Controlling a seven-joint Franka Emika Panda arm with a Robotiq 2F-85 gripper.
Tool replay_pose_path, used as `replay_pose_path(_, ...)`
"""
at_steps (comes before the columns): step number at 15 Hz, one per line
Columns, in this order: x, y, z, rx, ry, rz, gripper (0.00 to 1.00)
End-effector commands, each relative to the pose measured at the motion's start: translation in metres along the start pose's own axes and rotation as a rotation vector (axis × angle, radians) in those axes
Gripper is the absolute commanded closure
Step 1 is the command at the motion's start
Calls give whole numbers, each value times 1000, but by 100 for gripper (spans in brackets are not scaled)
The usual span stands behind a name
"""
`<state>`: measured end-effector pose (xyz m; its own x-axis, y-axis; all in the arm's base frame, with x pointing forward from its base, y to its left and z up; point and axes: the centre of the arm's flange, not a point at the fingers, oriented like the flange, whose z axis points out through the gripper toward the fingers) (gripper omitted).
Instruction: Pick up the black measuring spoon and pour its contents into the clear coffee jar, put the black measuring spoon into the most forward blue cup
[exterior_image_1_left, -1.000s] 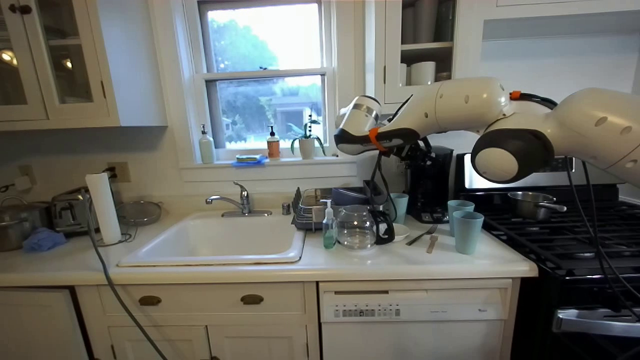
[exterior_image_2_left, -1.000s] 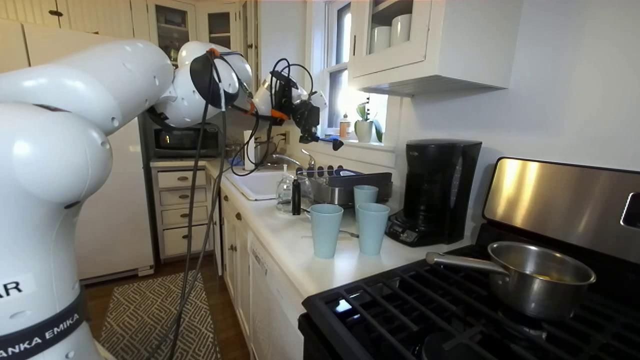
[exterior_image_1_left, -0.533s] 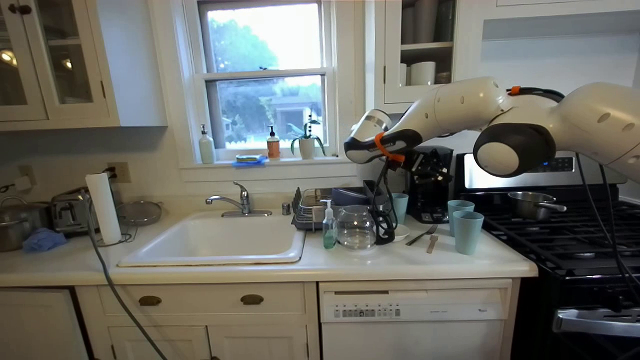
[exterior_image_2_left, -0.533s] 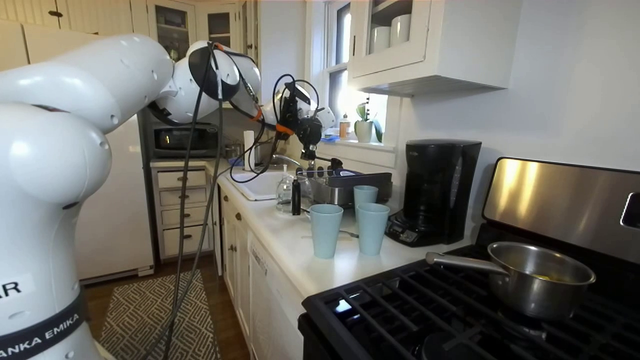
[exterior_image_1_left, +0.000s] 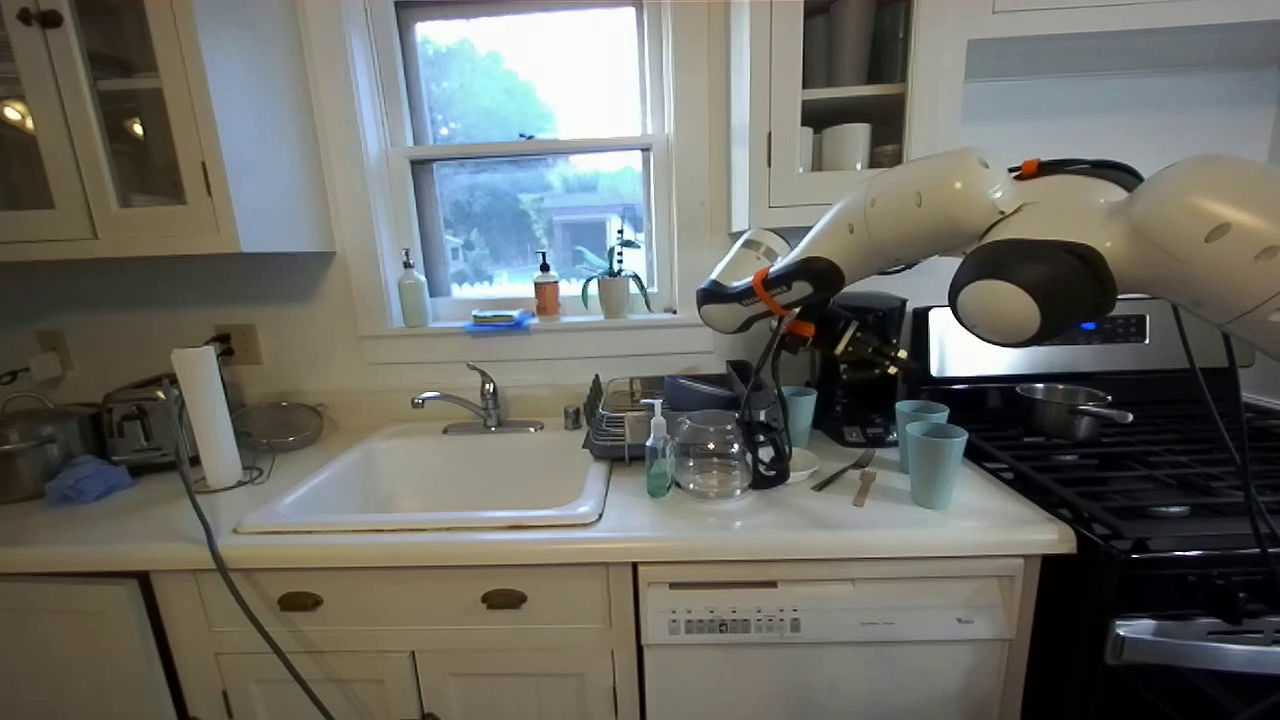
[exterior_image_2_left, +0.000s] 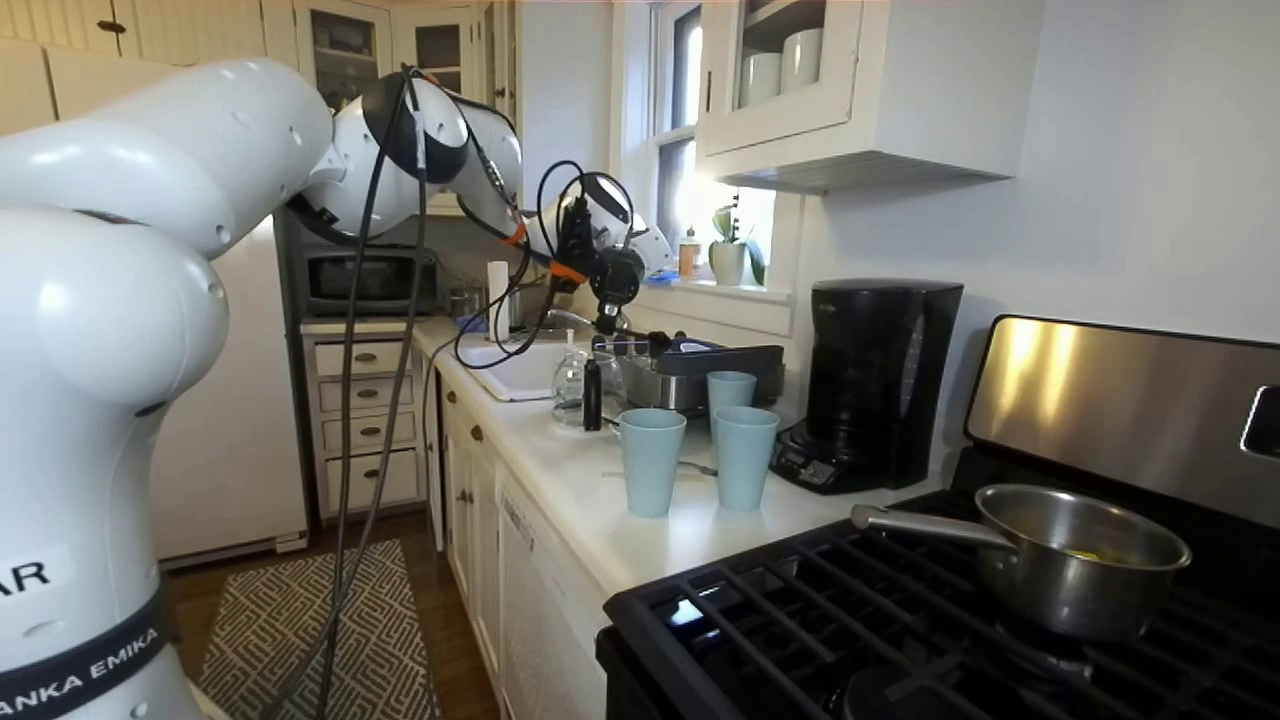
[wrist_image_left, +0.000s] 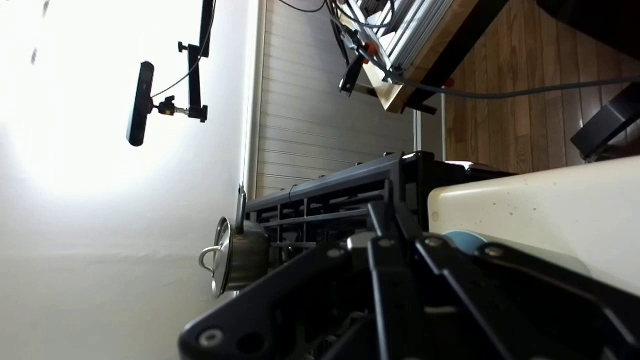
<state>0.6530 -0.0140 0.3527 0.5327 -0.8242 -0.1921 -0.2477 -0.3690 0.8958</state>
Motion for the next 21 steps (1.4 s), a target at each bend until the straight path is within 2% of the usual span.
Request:
replay_pose_path(1, -4, 1, -13, 17, -45, -21, 99)
replay_pose_path(16, 40, -14, 23, 92, -241, -128, 99)
replay_pose_path(21, 56, -24, 33, 158, -284, -209, 99)
